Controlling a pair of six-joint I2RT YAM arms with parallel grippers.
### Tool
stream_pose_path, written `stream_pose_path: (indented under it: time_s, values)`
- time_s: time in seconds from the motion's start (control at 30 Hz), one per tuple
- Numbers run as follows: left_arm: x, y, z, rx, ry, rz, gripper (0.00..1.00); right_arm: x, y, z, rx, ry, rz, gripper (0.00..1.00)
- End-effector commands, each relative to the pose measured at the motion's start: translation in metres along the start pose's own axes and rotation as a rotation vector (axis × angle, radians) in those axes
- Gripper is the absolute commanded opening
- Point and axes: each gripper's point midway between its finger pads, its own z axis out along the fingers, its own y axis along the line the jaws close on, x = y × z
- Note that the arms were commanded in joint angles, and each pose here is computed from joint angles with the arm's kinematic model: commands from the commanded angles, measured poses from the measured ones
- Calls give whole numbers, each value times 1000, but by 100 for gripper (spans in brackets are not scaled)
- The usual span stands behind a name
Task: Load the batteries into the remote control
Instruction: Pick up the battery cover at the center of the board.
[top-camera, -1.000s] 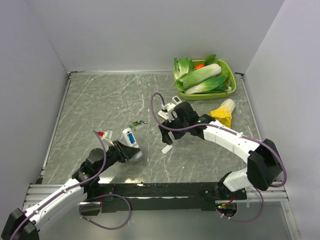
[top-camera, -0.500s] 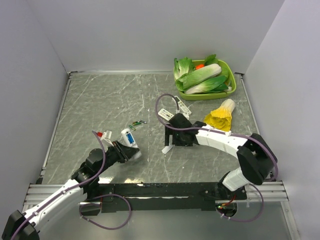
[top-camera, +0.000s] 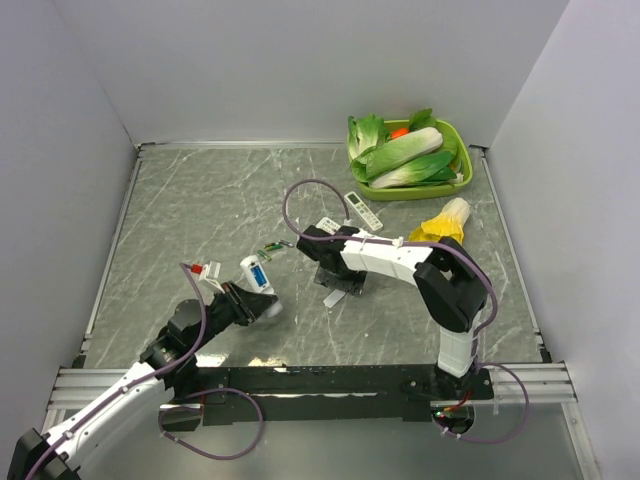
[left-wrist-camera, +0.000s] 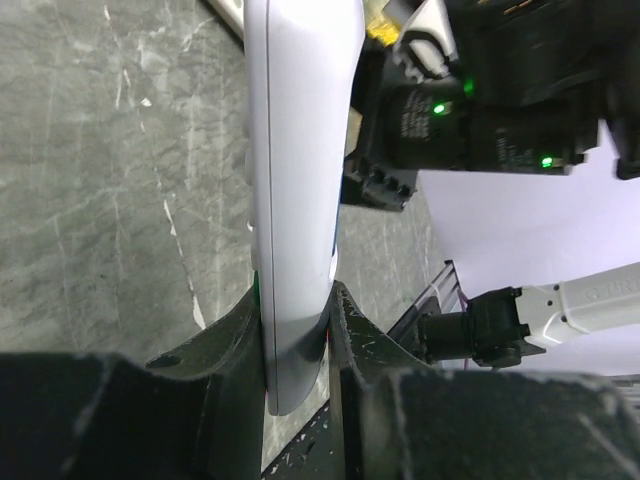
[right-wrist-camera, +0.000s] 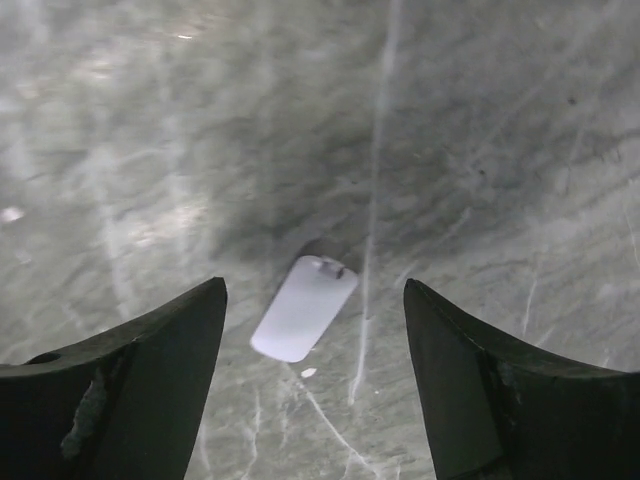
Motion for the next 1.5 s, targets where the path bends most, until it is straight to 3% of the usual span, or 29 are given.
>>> stream_pose_path:
  time_s: [0.0, 0.7, 0.9, 1.0, 1.17, 1.47]
  values:
    - [-5, -2, -1, 20, -29, 25, 1, 9, -11, 2, 69, 21, 110, 75]
    - [-2, -5, -1, 33, -12, 16, 1, 24, -8, 27, 66, 68, 168, 50]
    - [-1, -5, -1, 35, -8, 14, 1, 20, -1, 23, 40, 46, 120, 38]
    - [0, -5, 0, 39, -1, 13, 1, 17, 5, 21, 14, 20, 74, 26]
    - [-2, -16, 0, 87, -8, 15, 1, -2, 18, 9, -60, -115, -9, 9]
    - [10, -22, 0, 178, 32, 41, 1, -53, 30, -65, -260, -485, -204, 7]
